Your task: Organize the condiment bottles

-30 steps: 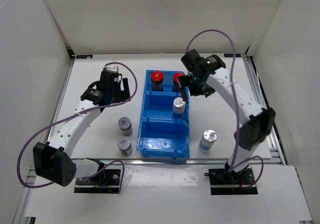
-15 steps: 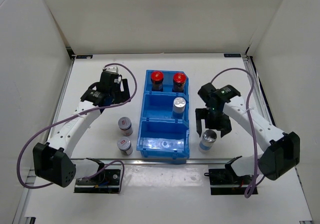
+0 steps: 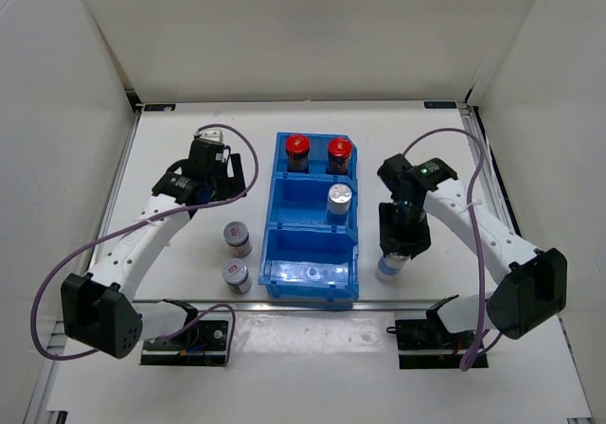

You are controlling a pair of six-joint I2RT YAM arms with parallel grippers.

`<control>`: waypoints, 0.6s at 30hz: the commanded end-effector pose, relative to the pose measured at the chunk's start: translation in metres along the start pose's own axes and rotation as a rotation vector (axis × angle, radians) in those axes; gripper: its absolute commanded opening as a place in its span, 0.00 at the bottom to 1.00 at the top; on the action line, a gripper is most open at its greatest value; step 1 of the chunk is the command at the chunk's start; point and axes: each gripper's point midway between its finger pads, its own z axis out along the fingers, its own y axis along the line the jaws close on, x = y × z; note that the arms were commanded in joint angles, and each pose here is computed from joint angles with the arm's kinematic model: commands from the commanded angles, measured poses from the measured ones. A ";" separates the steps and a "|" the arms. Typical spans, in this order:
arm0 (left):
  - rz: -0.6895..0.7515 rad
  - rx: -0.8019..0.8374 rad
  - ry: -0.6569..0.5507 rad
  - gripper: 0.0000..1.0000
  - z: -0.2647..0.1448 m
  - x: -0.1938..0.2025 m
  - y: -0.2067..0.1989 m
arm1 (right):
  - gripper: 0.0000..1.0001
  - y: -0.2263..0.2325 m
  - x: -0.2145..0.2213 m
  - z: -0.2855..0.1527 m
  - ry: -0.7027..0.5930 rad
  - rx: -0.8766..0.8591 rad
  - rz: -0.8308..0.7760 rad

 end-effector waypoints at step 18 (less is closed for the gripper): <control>-0.002 0.001 -0.076 1.00 -0.015 -0.007 0.002 | 0.00 0.046 -0.132 -0.209 -0.591 -0.115 -0.117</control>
